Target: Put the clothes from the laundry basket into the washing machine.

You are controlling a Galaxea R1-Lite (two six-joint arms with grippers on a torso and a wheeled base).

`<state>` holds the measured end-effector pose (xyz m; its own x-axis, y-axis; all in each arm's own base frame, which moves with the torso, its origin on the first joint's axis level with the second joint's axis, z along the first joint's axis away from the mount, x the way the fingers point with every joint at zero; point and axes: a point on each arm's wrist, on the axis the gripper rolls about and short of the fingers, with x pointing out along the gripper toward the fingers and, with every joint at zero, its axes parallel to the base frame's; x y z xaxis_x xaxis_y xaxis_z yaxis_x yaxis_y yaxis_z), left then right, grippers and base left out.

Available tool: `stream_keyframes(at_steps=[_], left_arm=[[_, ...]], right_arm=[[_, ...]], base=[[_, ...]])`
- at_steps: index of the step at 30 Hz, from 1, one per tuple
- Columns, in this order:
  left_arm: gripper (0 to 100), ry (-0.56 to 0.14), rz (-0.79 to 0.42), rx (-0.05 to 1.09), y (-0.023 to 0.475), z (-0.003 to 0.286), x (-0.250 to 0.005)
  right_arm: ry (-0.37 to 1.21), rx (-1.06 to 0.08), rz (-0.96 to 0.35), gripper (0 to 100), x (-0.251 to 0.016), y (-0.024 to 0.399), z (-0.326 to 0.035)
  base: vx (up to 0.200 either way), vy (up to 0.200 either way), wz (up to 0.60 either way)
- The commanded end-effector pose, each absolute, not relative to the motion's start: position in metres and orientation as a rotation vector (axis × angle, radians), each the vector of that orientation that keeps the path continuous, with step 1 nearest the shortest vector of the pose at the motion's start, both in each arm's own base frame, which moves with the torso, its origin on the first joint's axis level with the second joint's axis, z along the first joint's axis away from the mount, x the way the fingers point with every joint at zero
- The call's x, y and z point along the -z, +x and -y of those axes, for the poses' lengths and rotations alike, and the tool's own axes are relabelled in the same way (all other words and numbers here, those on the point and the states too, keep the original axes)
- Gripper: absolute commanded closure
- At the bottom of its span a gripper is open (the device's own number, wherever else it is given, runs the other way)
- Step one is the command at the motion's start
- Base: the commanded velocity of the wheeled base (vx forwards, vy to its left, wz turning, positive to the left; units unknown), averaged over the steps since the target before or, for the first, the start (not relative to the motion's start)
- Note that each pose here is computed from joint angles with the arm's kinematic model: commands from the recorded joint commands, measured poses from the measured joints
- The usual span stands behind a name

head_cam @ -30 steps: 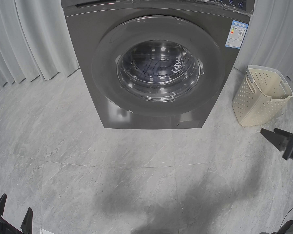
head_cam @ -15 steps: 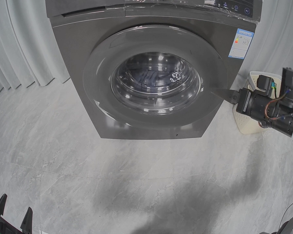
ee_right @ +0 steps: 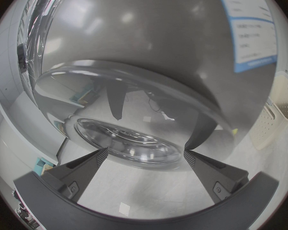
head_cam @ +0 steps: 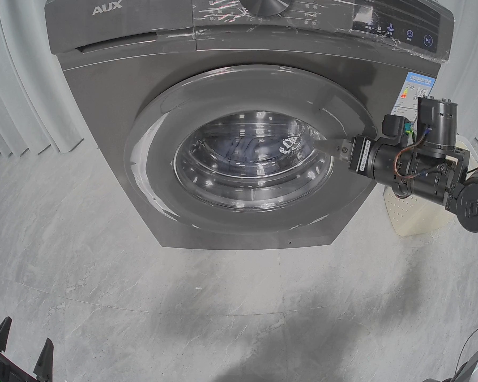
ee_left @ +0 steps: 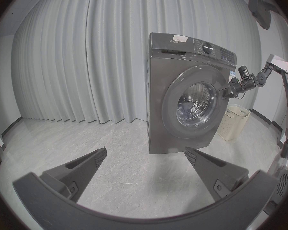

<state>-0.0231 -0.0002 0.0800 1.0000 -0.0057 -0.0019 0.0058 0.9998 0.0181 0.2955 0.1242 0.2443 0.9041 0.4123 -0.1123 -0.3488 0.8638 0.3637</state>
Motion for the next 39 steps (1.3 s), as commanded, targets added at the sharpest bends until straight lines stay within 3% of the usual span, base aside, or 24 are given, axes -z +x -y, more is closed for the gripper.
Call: stream_keyframes(at_steps=[1, 3, 4, 7, 10, 12, 16, 21, 25, 28, 30, 31, 33, 35, 37, 39], left_arm=[[0, 0.018, -0.006, 0.005, -0.023, 0.000, -0.075], [0, 0.017, -0.006, 0.005, -0.023, 0.000, -0.075], [0, 0.017, -0.006, 0.003, -0.023, 0.000, -0.075], [0, 0.017, -0.006, 0.005, -0.023, 0.000, -0.075], [0, 0.017, -0.008, 0.005, -0.023, 0.000, -0.075], [0, 0.017, -0.008, 0.006, -0.023, 0.000, -0.075], [0, 0.018, -0.006, 0.005, -0.023, 0.000, -0.075], [0, 0.017, -0.006, 0.006, -0.023, 0.000, -0.075], [0, 0.017, -0.006, 0.006, -0.023, 0.000, -0.075], [0, 0.017, -0.005, 0.006, -0.023, 0.000, -0.075], [0, 0.018, -0.005, 0.006, -0.023, 0.000, -0.075], [0, 0.017, -0.006, 0.006, -0.023, 0.000, -0.075], [0, 0.017, -0.006, 0.005, -0.023, 0.000, -0.075], [0, 0.017, -0.006, 0.003, -0.023, 0.000, -0.075], [0, 0.017, -0.005, 0.002, -0.023, 0.000, -0.075], [0, 0.017, -0.006, 0.002, -0.023, 0.000, -0.075]], right_arm=[[0.276, -0.519, -0.131, 0, -0.223, 0.167, -0.093], [0.228, -0.711, -0.126, 0, -0.208, 0.110, -0.080], [0.210, -0.754, -0.129, 0, -0.198, 0.095, -0.071], [0.153, -0.743, -0.122, 0, -0.163, 0.063, -0.041], [0.156, -0.723, -0.069, 0, -0.147, 0.036, -0.025], [0.158, -0.645, -0.069, 0, -0.142, 0.024, -0.016], [0.145, -0.379, -0.059, 0, -0.130, 0.000, -0.004], [0.114, -0.212, 0.020, 0, -0.107, -0.024, -0.002], [0.088, -0.161, 0.019, 0, -0.082, -0.025, -0.004], [0.074, -0.105, 0.050, 0, -0.083, -0.024, -0.002], [0.053, 0.068, 0.023, 0, -0.082, -0.025, 0.002], [0.036, 0.103, 0.013, 0, -0.082, -0.026, 0.002], [-0.005, 0.127, 0.012, 0, -0.083, -0.026, 0.003], [-0.022, 0.080, 0.014, 0, -0.083, -0.026, 0.002], [-0.057, -0.078, 0.001, 0, -0.075, -0.023, -0.002], [-0.029, -0.046, 0.005, 0, -0.076, -0.023, -0.001]], base=[[0.000, 0.000, 0.00], [0.000, 0.000, 0.00], [0.000, 0.000, 0.00], [0.000, 0.000, 0.00], [0.000, 0.000, 0.00], [0.000, 0.000, 0.00], [0.000, 0.000, 0.00], [0.000, 0.000, 0.00], [0.000, 0.000, 0.00], [0.000, 0.000, 0.00], [0.000, 0.000, 0.00], [0.000, 0.000, 0.00], [0.000, 0.000, 0.00], [0.000, 0.000, 0.00], [0.000, 0.000, 0.00], [0.000, 0.000, 0.00]])
